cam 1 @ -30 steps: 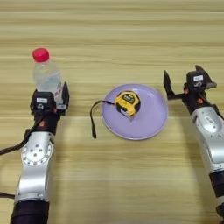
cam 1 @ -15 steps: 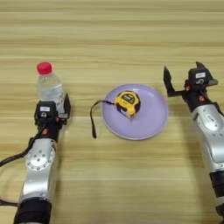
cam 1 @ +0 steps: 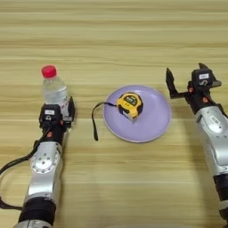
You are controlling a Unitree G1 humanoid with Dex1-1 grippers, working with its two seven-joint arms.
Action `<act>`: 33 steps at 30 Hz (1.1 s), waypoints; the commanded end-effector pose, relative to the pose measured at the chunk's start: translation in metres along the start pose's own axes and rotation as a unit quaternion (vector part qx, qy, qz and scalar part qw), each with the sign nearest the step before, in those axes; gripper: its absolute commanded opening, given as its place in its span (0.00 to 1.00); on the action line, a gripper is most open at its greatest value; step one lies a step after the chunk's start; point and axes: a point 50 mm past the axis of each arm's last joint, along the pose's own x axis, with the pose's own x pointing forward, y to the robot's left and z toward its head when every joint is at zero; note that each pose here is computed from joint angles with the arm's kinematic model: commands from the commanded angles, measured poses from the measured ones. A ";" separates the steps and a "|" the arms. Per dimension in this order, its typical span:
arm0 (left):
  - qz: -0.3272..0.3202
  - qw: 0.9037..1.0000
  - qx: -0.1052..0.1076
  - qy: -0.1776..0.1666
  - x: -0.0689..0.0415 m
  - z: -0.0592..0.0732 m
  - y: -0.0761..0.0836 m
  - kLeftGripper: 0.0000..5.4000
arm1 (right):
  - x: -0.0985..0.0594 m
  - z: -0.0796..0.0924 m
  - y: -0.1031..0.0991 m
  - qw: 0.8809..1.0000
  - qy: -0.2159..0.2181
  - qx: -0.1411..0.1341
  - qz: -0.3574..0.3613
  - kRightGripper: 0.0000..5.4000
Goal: Move the objects on the table
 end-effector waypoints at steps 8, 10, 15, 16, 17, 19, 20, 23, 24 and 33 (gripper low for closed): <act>-0.005 1.000 0.005 -0.004 0.003 -0.002 -0.004 0.58 | -0.001 0.000 -0.002 1.000 0.003 0.006 -0.005 1.00; -0.005 1.000 0.005 -0.004 0.003 -0.002 -0.005 0.58 | -0.001 0.000 -0.002 1.000 0.004 0.007 -0.005 1.00; -0.005 1.000 0.005 -0.004 0.003 -0.002 -0.005 0.58 | -0.002 0.000 -0.003 1.000 0.004 0.007 -0.005 1.00; -0.005 1.000 0.005 -0.004 0.003 -0.002 -0.005 0.58 | -0.002 0.000 -0.003 1.000 0.004 0.007 -0.005 1.00; -0.006 1.000 0.006 -0.004 0.003 -0.002 -0.005 0.61 | -0.002 0.000 -0.003 1.000 0.004 0.007 -0.005 1.00; -0.005 1.000 0.006 -0.005 0.003 -0.001 -0.005 0.65 | -0.002 0.000 -0.003 1.000 0.004 0.008 -0.005 1.00; -0.005 1.000 0.006 -0.005 0.002 -0.001 -0.005 0.66 | -0.002 0.000 -0.003 1.000 0.004 0.008 -0.005 1.00; -0.005 1.000 0.008 -0.006 0.002 -0.001 -0.004 0.72 | -0.002 0.000 -0.002 1.000 0.005 0.008 -0.005 1.00; -0.005 1.000 0.008 -0.006 0.002 -0.001 -0.004 0.74 | -0.002 0.000 -0.002 1.000 0.005 0.009 -0.005 1.00; -0.005 1.000 0.007 -0.010 0.003 0.001 -0.004 0.89 | -0.001 -0.001 -0.001 1.000 0.006 0.011 -0.002 1.00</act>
